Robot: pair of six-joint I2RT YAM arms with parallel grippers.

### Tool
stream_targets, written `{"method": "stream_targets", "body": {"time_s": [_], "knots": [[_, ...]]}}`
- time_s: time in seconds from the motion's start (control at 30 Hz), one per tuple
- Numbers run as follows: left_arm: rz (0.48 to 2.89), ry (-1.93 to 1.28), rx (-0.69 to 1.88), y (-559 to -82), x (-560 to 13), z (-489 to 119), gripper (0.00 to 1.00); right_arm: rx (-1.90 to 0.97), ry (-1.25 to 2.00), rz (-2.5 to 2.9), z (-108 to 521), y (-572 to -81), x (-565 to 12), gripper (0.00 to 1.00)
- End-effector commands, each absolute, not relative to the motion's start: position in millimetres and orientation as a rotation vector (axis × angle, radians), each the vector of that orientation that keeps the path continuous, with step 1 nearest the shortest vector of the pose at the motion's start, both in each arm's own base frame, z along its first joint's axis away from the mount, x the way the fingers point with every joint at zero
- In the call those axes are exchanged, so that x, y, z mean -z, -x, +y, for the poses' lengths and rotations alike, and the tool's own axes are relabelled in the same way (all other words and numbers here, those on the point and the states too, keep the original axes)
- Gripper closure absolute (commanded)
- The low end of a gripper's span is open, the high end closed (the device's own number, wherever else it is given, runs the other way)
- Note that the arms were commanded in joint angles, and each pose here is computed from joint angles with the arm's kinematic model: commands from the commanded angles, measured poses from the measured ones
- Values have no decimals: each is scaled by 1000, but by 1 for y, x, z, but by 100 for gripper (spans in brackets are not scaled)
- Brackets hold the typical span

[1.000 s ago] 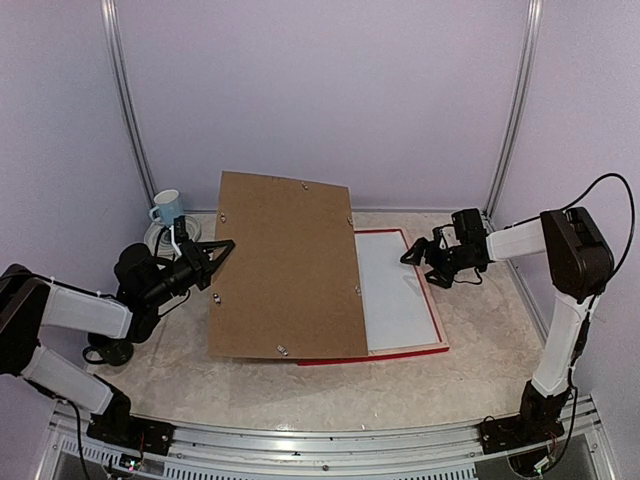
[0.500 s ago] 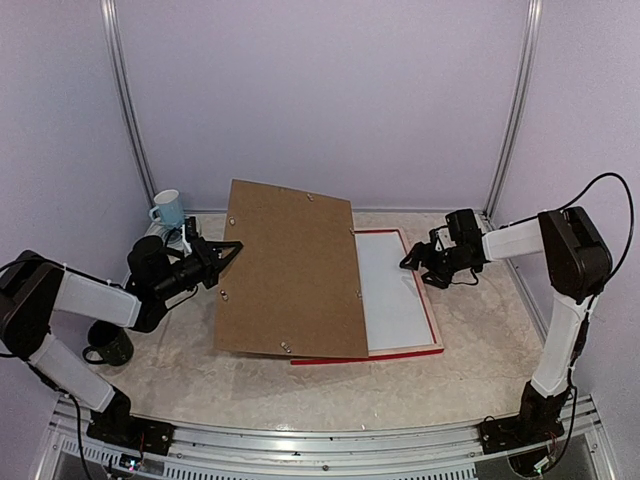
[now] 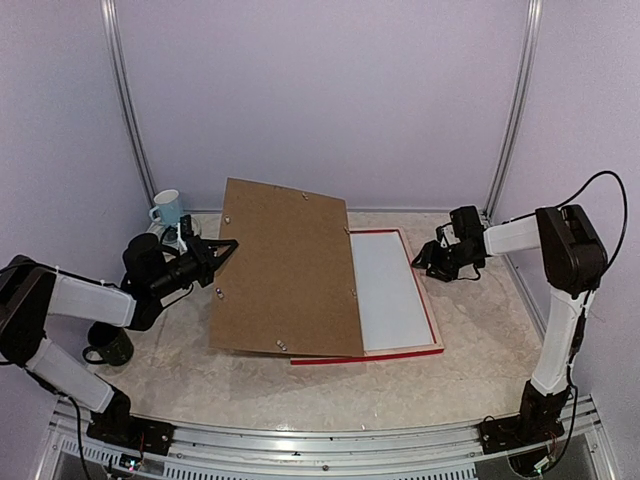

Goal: Put the photo into the frame
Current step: Move the frame body to the center of the board.

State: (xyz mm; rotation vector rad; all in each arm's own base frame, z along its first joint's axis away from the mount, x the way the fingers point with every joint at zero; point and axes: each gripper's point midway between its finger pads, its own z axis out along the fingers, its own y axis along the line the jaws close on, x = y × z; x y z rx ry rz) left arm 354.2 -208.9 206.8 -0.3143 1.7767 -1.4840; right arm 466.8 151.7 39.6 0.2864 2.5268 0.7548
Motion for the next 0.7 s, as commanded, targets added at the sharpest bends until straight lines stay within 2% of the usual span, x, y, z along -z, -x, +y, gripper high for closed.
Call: {"method": "stream_targets", "body": {"time_s": [0.0,0.3,0.67], "knots": [[1660,234,1512,-352,-244,-207,100,-695,-283,2561,147,-466,-26,46],[1675,247,1511,-350,-236,-206,100,-691,-240,2572,158,-463,-20,48],[1676,257,1509,-349,-233,-203,100,-672,-213,2595,167,-457,-11,70]]}}
